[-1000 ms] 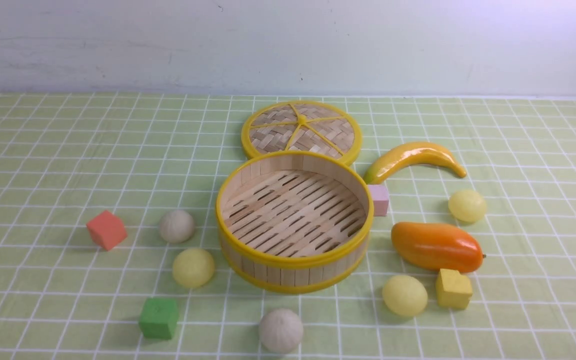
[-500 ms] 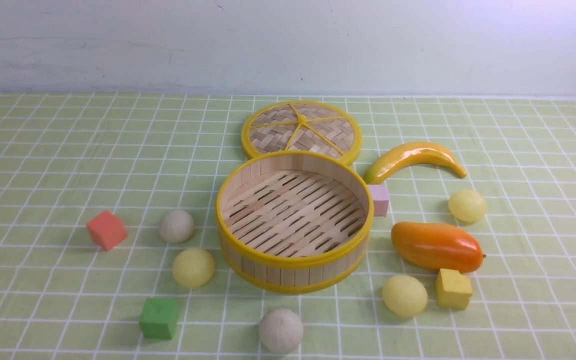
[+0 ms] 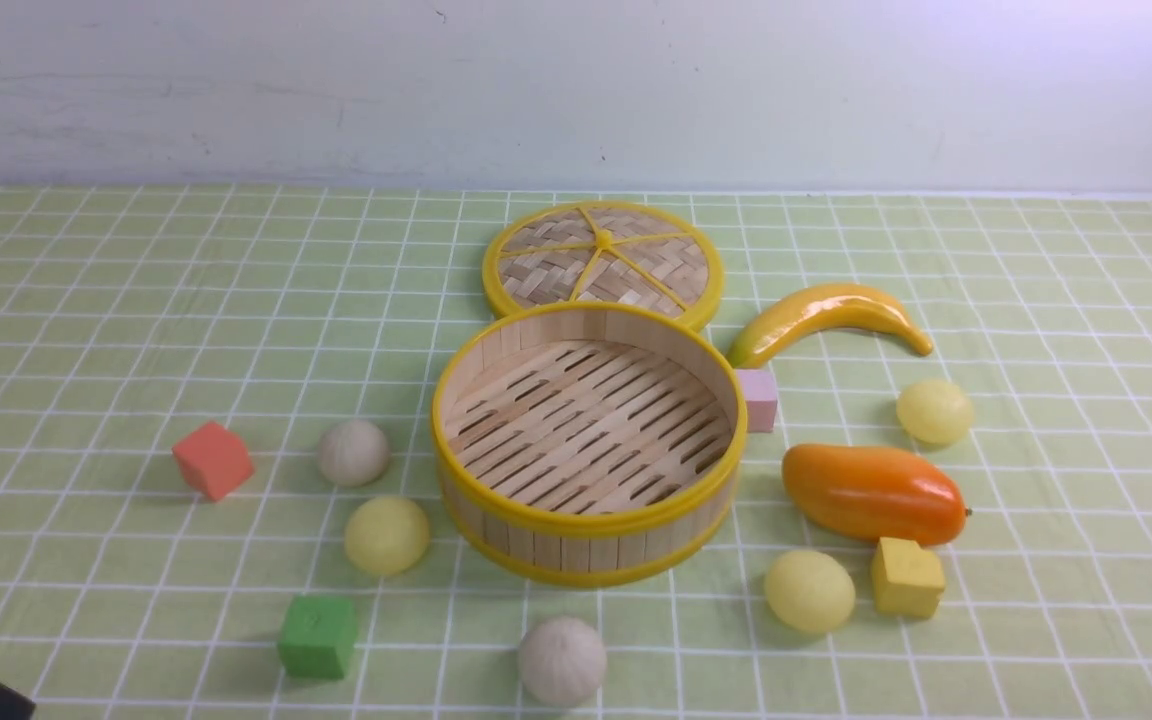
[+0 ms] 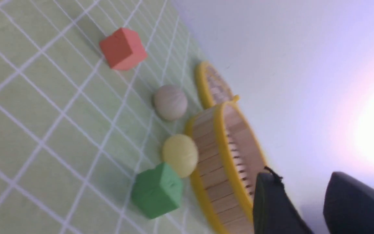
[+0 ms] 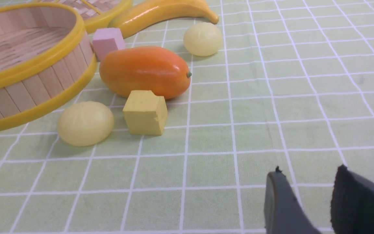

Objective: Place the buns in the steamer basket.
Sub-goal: Use the left arm to grab a steamed stuffed bun

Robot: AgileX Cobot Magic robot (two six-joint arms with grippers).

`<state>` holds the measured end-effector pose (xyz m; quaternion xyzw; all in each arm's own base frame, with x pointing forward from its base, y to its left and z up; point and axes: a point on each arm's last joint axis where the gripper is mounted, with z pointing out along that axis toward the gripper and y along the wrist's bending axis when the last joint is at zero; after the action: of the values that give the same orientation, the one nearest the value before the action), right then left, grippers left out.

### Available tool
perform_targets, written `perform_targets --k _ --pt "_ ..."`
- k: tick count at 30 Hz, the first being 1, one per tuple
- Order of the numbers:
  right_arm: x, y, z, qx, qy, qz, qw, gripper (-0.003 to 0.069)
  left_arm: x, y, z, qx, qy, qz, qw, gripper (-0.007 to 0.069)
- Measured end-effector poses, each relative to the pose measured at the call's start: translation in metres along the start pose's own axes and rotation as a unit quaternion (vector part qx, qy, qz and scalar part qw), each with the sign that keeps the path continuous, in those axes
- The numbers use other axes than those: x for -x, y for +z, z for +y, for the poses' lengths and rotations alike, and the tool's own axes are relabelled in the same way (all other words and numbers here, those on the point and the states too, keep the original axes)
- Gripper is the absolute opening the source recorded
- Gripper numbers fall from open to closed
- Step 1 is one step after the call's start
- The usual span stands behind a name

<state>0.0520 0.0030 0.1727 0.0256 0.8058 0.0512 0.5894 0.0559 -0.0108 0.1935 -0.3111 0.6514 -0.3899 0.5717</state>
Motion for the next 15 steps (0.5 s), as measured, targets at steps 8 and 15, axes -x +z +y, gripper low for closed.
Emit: perform_targets --k 8,15 --pt "0.000 0.000 0.000 0.000 0.000 0.000 1.000 0.0239 0.021 -0.011 -0.055 -0.046 0.046 0.036 0.997 0.0064" --pt "0.000 0.000 0.000 0.000 0.000 0.000 1.000 0.0239 0.041 0.012 -0.119 0.046 0.200 0.244 0.948 -0.0013"
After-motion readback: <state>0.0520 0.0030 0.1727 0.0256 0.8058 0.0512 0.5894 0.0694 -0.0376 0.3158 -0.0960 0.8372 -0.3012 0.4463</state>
